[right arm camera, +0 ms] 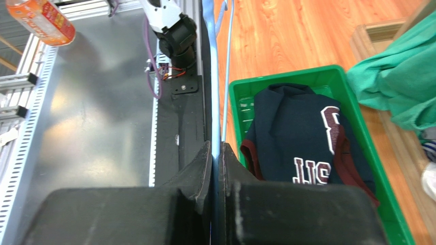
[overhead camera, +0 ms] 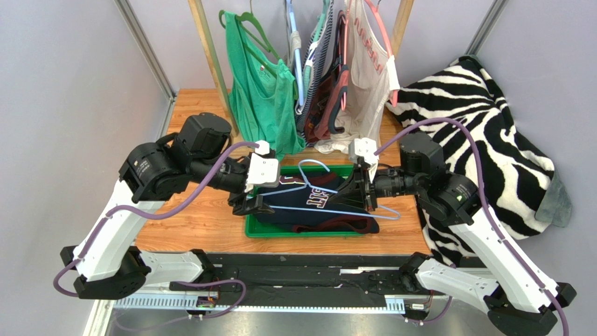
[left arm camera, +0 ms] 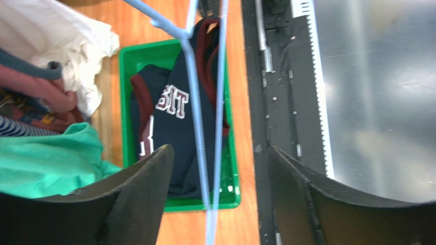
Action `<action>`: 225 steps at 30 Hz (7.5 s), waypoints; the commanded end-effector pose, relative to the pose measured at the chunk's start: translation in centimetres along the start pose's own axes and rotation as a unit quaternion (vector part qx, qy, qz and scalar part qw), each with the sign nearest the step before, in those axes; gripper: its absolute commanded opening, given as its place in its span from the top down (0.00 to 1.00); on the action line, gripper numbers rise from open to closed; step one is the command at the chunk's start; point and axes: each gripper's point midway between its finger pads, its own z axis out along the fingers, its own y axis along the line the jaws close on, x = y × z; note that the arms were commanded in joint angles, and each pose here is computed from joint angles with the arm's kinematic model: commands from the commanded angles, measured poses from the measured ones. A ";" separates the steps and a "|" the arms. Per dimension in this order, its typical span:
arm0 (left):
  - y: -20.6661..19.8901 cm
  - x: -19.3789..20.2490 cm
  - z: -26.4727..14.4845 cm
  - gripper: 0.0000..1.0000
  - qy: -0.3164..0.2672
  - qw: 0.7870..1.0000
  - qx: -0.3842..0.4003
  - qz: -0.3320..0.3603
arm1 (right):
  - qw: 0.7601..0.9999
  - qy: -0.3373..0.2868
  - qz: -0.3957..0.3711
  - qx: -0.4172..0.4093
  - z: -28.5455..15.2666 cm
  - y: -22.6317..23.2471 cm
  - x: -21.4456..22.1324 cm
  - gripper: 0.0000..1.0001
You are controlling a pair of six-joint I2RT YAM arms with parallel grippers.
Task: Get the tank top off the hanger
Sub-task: Place the hanger at the clothesline, then pick up the hanger from the clothesline.
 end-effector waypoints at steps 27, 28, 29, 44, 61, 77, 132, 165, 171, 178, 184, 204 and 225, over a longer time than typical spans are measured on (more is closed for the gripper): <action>0.0 -2.5 -3.2 0.44 -0.062 0.996 -0.064 0.030 | 0.997 -0.047 -0.058 0.013 -1.6 0.8 -3.9 1.00; -0.1 -2.0 -3.0 0.44 -0.057 0.996 -0.061 0.031 | 0.997 -0.048 -0.060 0.013 -1.6 0.8 -4.1 1.00; -0.1 -1.5 -2.6 0.44 -0.050 0.997 -0.060 0.028 | 0.997 -0.050 -0.059 0.013 -1.6 0.9 -4.1 1.00; 2.7 -0.3 -0.8 0.38 -0.031 0.994 -0.106 0.007 | 0.995 -0.074 -0.068 -0.003 -2.2 2.2 -5.4 1.00; -0.4 0.9 -2.4 0.49 -0.021 0.997 -0.064 -0.028 | 0.971 -0.188 -0.114 0.088 -3.3 -0.4 -11.1 1.00; 2.2 0.0 -7.6 1.00 -0.056 0.976 -0.210 -0.031 | 0.957 -0.203 -0.085 0.191 -3.6 -4.8 -12.8 0.08; 30.8 5.4 -19.7 1.00 0.002 0.676 -0.687 -0.266 | 0.919 -0.197 -0.049 0.339 -6.8 -8.7 -9.8 0.05; 34.3 12.1 -16.1 1.00 0.040 0.689 -0.632 -0.352 | 0.918 -0.207 -0.040 0.336 -7.4 -7.9 -8.9 0.08; 32.9 10.0 -16.7 0.82 0.023 0.709 -0.620 -0.336 | 0.916 -0.207 -0.031 0.341 -7.3 -8.2 -8.8 0.07; 29.5 4.1 -20.8 0.01 -0.045 0.713 -0.641 -0.281 | 0.917 -0.199 -0.020 0.345 -7.0 -8.6 -8.2 0.05; 27.2 -5.7 -23.4 0.01 -0.173 0.729 -0.645 -0.150 | 0.918 -0.200 -0.004 0.342 -6.6 -8.8 -7.9 0.05; 35.7 -10.9 -13.2 0.01 -0.199 0.704 -0.669 -0.130 | 0.914 -0.192 0.033 0.356 -6.9 -8.8 -5.6 0.05; 39.7 -3.6 -10.1 0.02 -0.159 0.697 -0.664 -0.221 | 0.916 -0.189 0.041 0.351 -6.7 -8.7 -5.1 0.06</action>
